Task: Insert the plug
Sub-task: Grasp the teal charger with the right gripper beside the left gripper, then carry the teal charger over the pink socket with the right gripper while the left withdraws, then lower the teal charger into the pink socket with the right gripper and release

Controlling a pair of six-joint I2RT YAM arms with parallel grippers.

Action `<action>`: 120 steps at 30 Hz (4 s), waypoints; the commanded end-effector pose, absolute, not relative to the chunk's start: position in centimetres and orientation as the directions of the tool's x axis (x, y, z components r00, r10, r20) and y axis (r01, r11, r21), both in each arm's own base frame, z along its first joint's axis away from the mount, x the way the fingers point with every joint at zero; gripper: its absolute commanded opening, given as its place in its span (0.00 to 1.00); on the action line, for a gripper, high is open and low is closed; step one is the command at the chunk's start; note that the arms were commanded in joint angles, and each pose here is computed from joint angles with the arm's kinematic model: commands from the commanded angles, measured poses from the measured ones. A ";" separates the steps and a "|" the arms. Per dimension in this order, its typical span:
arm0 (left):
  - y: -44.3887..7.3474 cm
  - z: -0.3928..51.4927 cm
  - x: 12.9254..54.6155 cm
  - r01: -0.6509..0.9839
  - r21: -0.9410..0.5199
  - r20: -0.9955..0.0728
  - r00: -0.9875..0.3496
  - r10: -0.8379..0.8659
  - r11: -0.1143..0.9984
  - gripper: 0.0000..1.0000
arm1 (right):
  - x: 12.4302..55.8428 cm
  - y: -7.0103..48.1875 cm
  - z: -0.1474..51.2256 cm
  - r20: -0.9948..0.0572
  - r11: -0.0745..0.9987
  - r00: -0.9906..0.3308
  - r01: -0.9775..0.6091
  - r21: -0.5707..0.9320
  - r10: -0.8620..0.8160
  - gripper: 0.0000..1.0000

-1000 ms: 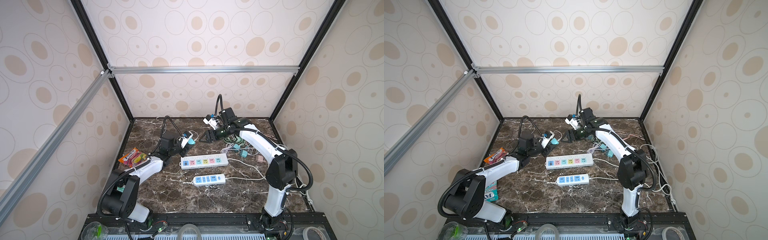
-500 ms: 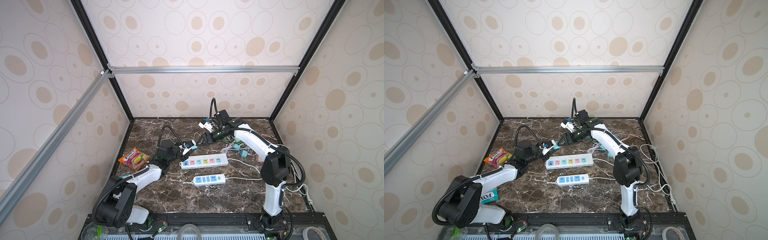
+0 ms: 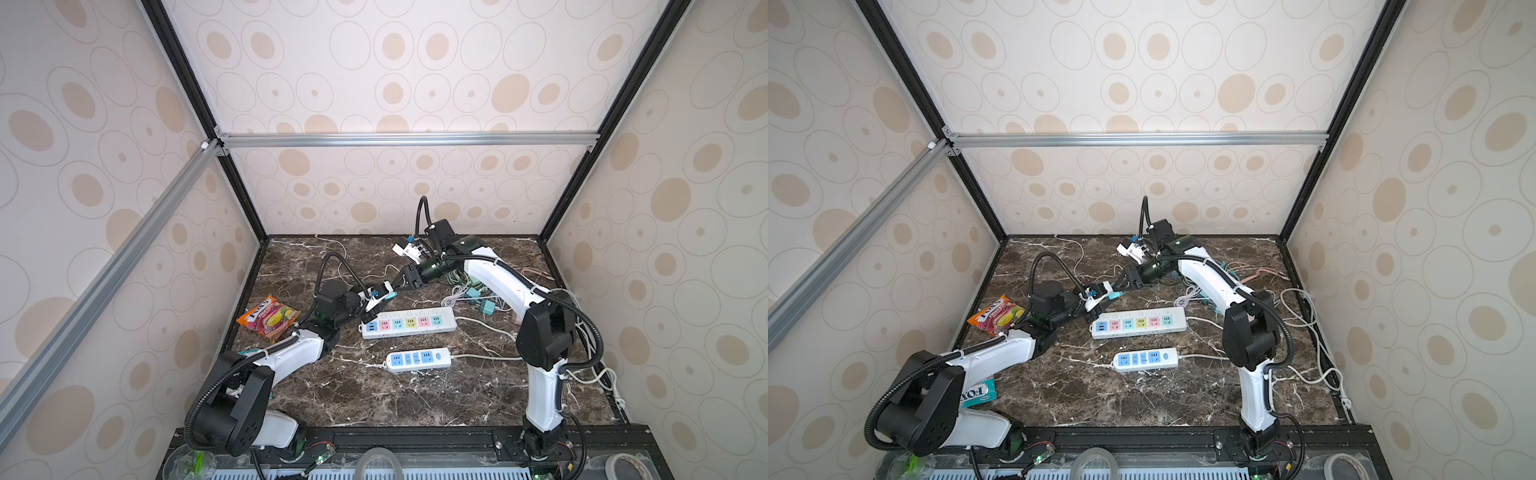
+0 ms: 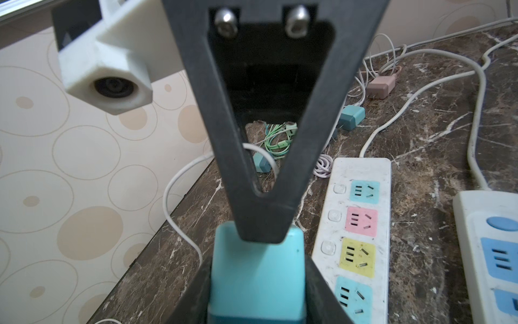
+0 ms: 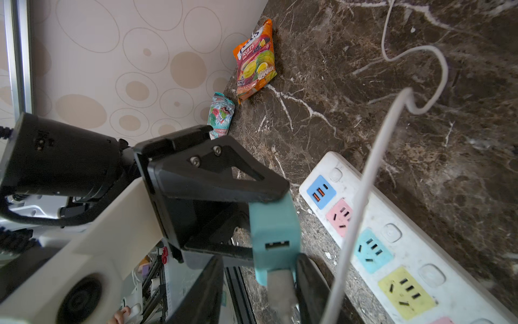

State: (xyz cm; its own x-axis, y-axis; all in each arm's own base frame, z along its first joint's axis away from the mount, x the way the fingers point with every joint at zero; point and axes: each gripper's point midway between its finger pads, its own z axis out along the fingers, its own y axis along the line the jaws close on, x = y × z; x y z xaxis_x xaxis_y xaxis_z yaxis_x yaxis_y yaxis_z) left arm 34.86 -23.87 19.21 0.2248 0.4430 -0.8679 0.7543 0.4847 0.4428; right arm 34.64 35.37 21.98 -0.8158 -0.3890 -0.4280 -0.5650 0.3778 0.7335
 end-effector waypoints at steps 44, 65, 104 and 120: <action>-4.9 18.8 36.9 -0.203 0.083 -0.991 -0.122 0.058 0.976 0.98 | 32.4 35.1 16.5 -0.464 -0.032 0.017 -0.999 0.025 -0.886 0.00; 4.5 16.3 33.2 -0.530 -0.144 -0.952 -0.155 -0.263 0.836 0.98 | 32.8 37.5 10.5 -0.181 -0.258 0.279 -0.957 -0.131 -0.943 0.00; 4.6 14.0 34.1 -0.527 -0.112 -0.923 -0.259 -0.284 0.842 0.98 | 31.6 38.3 7.1 -0.136 -0.309 0.320 -0.946 -0.098 -0.938 0.00; 4.1 13.7 34.6 -0.506 -0.117 -0.916 -0.277 -0.290 0.854 0.98 | 32.4 38.0 3.1 -0.074 -0.223 0.221 -0.975 0.021 -0.972 0.00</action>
